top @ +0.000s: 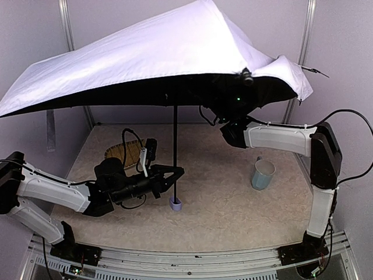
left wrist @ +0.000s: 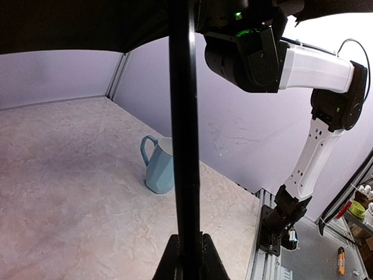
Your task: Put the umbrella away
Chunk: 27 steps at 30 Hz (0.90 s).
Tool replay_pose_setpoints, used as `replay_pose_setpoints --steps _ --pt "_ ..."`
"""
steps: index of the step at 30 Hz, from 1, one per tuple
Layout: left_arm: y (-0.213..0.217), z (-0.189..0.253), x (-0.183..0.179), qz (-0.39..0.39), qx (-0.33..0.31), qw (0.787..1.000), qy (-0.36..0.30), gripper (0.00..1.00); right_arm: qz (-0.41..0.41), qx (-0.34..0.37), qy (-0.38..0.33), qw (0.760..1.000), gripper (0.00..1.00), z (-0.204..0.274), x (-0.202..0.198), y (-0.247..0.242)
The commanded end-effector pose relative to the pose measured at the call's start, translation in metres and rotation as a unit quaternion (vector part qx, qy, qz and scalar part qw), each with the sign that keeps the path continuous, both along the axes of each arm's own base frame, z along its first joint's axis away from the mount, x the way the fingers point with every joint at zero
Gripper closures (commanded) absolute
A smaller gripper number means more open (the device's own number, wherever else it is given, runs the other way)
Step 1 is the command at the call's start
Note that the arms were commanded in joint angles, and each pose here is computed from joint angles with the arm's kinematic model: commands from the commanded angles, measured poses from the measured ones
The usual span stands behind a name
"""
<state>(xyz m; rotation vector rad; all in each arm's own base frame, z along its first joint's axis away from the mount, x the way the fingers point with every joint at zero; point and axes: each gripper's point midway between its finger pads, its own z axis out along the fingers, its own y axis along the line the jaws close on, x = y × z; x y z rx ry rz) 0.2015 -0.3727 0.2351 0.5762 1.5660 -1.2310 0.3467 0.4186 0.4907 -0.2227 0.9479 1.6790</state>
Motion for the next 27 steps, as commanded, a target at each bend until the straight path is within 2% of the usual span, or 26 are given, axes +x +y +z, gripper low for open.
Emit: replay_pose_setpoints --steps 1,5,8,12,16,20,21,22,25,26,27 --pt "-0.007 0.051 -0.016 -0.038 -0.051 0.995 -0.083 1.00 0.021 -0.007 -0.003 1.000 0.53 -0.003 0.003 0.006" --pt "-0.010 0.053 -0.019 -0.054 -0.054 0.993 -0.085 1.00 0.038 -0.008 0.005 0.999 0.51 -0.009 0.001 0.010" --pt "-0.011 0.053 -0.017 -0.057 -0.053 0.993 -0.085 1.00 0.049 -0.006 0.002 0.999 0.55 -0.009 -0.001 0.011" --pt "-0.011 0.052 -0.017 -0.058 -0.052 0.993 -0.084 1.00 0.046 -0.005 -0.001 0.999 0.69 -0.007 -0.002 0.011" --pt "-0.010 0.051 -0.017 -0.056 -0.051 0.994 -0.083 1.00 0.038 -0.004 0.003 0.999 0.90 -0.008 0.000 0.009" --pt "-0.009 0.051 -0.014 -0.050 -0.048 0.994 -0.080 1.00 0.030 -0.006 0.003 1.000 0.98 -0.011 0.001 0.008" --pt "-0.008 0.051 -0.013 -0.046 -0.048 0.995 -0.079 1.00 0.026 -0.010 0.004 1.000 0.96 -0.012 0.002 0.008" --pt "-0.008 0.051 -0.011 -0.039 -0.045 0.995 -0.076 1.00 0.017 -0.015 0.006 1.000 0.89 -0.013 0.004 0.007" --pt "-0.004 0.049 0.004 0.004 -0.028 0.998 -0.061 1.00 -0.053 -0.057 0.006 0.997 0.55 -0.018 0.013 0.004" --pt "0.000 0.047 0.014 0.034 -0.018 0.998 -0.053 1.00 -0.084 -0.077 0.003 0.994 0.48 -0.020 0.015 0.004" --pt "0.002 0.046 0.019 0.050 -0.007 0.997 -0.050 1.00 -0.120 -0.095 -0.001 0.988 0.46 -0.022 0.016 0.001"
